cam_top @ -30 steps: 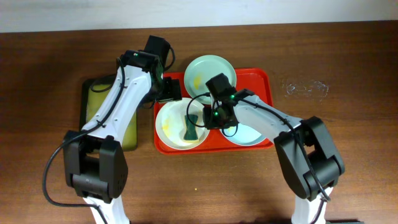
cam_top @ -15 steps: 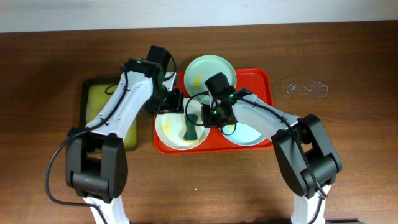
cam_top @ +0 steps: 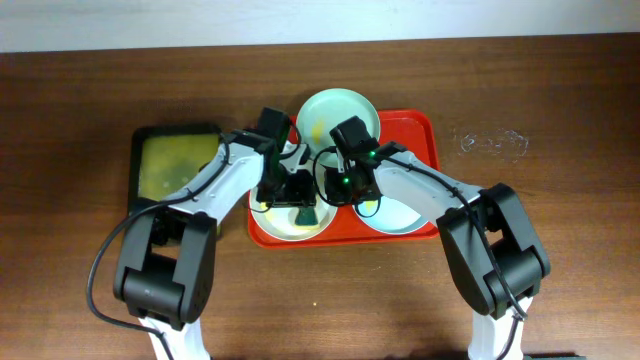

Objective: Clean dirty plates on tray and stack at the side
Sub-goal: 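Scrub the white plate with the sponge while the right gripper holds it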

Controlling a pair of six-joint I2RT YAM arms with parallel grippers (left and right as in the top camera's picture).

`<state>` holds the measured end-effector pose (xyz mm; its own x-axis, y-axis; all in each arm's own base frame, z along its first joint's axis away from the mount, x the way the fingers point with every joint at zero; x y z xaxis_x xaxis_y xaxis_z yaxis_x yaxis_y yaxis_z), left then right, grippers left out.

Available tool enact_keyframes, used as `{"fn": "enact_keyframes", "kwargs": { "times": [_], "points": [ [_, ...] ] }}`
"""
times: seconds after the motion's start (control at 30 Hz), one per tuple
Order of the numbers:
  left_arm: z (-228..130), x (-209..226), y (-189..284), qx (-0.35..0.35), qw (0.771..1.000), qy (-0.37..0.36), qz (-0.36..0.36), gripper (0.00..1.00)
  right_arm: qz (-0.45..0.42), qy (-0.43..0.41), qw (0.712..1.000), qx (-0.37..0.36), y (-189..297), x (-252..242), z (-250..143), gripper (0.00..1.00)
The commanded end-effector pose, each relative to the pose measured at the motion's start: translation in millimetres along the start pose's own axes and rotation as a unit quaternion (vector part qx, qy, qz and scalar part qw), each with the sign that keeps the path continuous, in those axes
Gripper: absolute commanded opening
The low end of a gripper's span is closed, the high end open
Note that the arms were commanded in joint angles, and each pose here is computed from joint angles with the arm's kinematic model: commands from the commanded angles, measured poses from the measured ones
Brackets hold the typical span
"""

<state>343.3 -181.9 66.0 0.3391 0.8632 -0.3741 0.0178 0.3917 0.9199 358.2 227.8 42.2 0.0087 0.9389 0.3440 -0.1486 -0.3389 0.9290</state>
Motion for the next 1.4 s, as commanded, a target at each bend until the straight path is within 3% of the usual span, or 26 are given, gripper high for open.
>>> {"fn": "enact_keyframes", "kwargs": {
  "times": [0.0,0.07,0.2,0.23,0.3,0.33,0.47,0.63,0.7,0.87,0.93,1.0,1.07,1.2,1.23,1.37],
  "points": [
    [6,-14,3,-0.02,1.0,-0.006,-0.013,0.48,-0.009,0.0,1.0,0.019,-12,-4,-7,0.11],
    [5,-12,1,-0.02,1.0,-0.001,-0.008,0.43,-0.009,0.0,1.0,0.019,-12,-4,-7,0.1],
    [-8,8,-10,-0.007,0.998,0.022,0.05,0.17,-0.009,0.0,1.0,0.019,-12,-4,-7,0.11],
    [-7,12,-9,-0.01,0.998,0.023,0.064,0.16,-0.009,0.0,1.0,0.019,-12,-4,-7,0.1],
    [-6,15,-9,-0.013,0.997,0.022,0.075,0.33,-0.009,0.0,1.0,0.019,-12,-4,-7,0.11],
    [-6,15,-9,-0.013,0.997,0.022,0.075,0.32,-0.009,0.0,1.0,0.019,-12,-4,-7,0.1],
    [-5,29,-6,-0.018,0.991,0.023,0.129,0.0,-0.011,-0.001,1.0,0.021,-12,-5,-8,0.1],
    [-3,69,12,-0.039,0.958,0.054,0.279,0.0,-0.012,-0.001,1.0,0.022,-12,-5,-9,0.1],
    [-2,95,30,-0.059,0.923,0.084,0.371,0.0,-0.012,-0.001,1.0,0.023,-12,-5,-9,0.1],
    [15,101,44,-0.099,0.912,0.09,0.388,0.0,-0.014,-0.002,1.0,0.026,-12,-6,-10,0.1],
    [27,86,49,-0.11,0.93,0.089,0.34,0.0,-0.014,-0.002,1.0,0.025,-12,-6,-10,0.1],
    [41,47,30,-0.119,0.974,0.077,0.179,0.0,-0.013,-0.001,1.0,0.024,-12,-6,-9,0.1],
    [50,32,20,-0.128,0.983,0.07,0.111,0.0,-0.013,-0.001,1.0,0.024,-12,-6,-9,0.1],
    [49,31,-7,-0.105,0.988,0.092,0.069,0.0,-0.012,-0.001,1.0,0.023,-12,-5,-9,0.11],
    [46,37,-15,-0.096,0.987,0.097,0.081,0.0,-0.012,-0.001,1.0,0.023,-12,-5,-9,0.1],
    [28,99,4,-0.083,0.938,0.117,0.316,0.0,-0.014,-0.002,1.0,0.026,-12,-6,-10,0.1]
  ]
}}
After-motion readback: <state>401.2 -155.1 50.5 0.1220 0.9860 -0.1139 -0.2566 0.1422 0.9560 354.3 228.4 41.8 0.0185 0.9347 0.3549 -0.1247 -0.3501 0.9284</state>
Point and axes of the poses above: each gripper's point midway between its finger pads, its own y axis back along the fingers, its own x axis along the line the jaws close on, z = x × y, the point moved 4 cm from there along y, back along the fingers, and after that the axes turned 8 degrees about -y, right-handed, at the moved point
